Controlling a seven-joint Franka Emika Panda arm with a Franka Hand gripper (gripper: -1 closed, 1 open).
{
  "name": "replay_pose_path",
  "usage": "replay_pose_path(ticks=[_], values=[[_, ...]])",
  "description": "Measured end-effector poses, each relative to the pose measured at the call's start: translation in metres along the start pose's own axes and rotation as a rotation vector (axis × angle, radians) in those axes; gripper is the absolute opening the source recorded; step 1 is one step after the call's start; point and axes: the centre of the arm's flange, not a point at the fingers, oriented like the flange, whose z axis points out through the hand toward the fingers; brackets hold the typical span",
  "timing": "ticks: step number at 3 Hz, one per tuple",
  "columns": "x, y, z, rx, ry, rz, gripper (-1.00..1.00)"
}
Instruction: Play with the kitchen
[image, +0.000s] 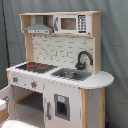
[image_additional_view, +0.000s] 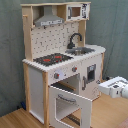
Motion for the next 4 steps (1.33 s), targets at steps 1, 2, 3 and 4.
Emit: replay_pose_path(ticks=[1,2,3,4], values=[[-0.010,0.036,-0.008,-0.016,0.036,0.132,1.00],[-0.003,0.074,-0.026,-0.061,0.077,0.188,1.00],[0.012,0.098,-0.036,-0.100,0.112,0.228,1.00],[0.031,0.123,-0.043,-0.146,0.158,0.276,1.00]])
